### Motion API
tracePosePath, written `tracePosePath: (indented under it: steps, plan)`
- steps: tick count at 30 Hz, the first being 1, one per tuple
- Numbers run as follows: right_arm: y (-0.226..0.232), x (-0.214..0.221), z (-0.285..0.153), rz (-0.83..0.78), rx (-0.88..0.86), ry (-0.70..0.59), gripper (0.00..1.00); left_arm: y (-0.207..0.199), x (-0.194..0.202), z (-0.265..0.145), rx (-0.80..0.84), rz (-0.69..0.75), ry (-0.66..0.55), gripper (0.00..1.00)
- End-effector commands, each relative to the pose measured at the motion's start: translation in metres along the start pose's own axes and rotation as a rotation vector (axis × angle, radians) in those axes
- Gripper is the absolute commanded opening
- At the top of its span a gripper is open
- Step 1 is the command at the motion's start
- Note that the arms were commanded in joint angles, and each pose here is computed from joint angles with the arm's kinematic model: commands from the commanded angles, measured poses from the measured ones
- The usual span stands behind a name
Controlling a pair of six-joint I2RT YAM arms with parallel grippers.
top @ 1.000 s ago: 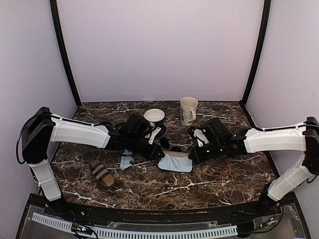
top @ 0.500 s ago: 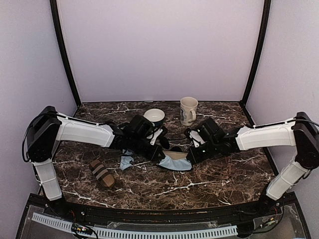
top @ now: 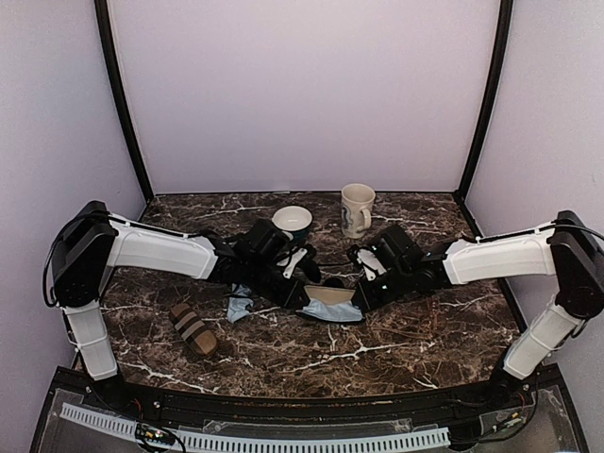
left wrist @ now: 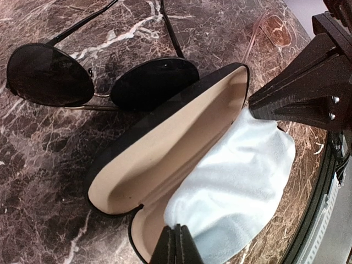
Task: Organize the sunglasses
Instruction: Fold the folded cleaning cloth into the sunglasses case.
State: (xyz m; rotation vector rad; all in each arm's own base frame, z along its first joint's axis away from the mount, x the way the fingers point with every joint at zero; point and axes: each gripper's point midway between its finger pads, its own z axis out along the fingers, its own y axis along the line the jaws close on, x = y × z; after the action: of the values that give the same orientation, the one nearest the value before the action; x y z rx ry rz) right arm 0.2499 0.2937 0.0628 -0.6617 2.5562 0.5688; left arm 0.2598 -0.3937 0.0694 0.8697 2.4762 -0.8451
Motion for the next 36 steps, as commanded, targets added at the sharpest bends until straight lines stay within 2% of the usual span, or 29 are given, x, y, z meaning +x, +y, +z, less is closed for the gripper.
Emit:
tracePosePath:
  steps: [1, 36]
  plan:
    - [0.001, -0.010, 0.000, -0.009, -0.007, -0.018, 0.00, 0.001, 0.000, -0.003, 0.000, -0.008, 0.017, 0.00]
    - [-0.003, 0.004, 0.008, -0.014, 0.005, 0.033, 0.00, 0.004, 0.005, 0.011, 0.004, -0.001, 0.052, 0.00]
